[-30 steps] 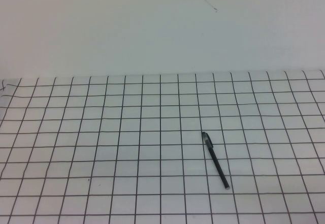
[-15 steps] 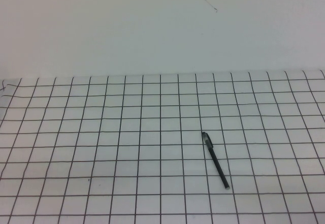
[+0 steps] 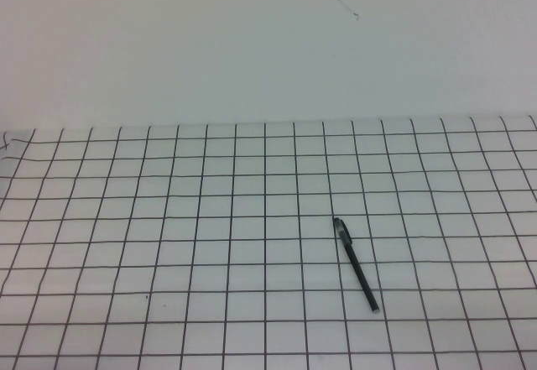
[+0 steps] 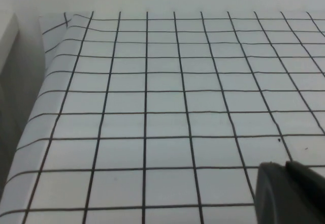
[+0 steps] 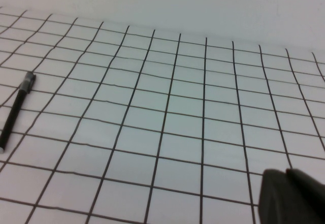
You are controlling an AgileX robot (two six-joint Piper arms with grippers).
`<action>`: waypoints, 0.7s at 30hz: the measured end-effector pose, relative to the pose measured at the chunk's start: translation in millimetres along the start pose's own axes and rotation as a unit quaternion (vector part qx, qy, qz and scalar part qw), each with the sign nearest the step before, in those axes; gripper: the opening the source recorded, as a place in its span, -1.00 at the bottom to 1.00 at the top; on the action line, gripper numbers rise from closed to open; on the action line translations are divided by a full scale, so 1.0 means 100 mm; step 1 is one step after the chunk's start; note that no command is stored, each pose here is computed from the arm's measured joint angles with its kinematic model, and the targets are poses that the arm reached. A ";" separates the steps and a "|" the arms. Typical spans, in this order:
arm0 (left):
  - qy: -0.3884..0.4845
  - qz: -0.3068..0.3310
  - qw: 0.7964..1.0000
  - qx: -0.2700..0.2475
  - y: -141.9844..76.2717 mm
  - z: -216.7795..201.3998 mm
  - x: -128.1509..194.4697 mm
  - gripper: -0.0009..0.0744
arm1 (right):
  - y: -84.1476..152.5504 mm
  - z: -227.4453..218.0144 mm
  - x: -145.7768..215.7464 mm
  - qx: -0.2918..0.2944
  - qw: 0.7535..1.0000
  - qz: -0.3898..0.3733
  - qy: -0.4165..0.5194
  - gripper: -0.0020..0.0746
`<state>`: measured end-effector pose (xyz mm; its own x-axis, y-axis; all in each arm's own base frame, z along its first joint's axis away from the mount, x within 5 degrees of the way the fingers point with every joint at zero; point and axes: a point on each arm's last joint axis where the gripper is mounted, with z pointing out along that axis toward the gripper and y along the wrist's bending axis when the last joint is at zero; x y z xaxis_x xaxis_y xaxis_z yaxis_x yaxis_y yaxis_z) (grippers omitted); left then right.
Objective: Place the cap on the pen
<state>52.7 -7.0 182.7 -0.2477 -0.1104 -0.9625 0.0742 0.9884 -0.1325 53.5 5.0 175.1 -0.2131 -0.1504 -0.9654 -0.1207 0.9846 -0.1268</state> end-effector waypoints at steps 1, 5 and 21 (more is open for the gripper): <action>0.002 0.001 1.000 0.004 0.00 0.00 0.00 -0.98 | 0.00 0.00 0.00 0.000 1.000 0.000 0.000 -0.96; -0.001 0.003 1.000 0.008 -0.01 0.00 0.00 -0.98 | 0.00 0.00 0.00 0.000 1.000 0.000 0.000 -0.96; -0.010 0.001 1.000 0.008 -0.01 0.00 -0.02 -0.98 | 0.00 0.00 0.00 0.000 1.000 0.000 0.000 -0.96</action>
<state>53.0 -7.7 184.5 -0.2290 -0.1111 -0.9671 0.0899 0.9868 -0.1346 53.5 5.0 175.1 -0.2131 -0.1504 -0.9654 -0.1207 0.9846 -0.1268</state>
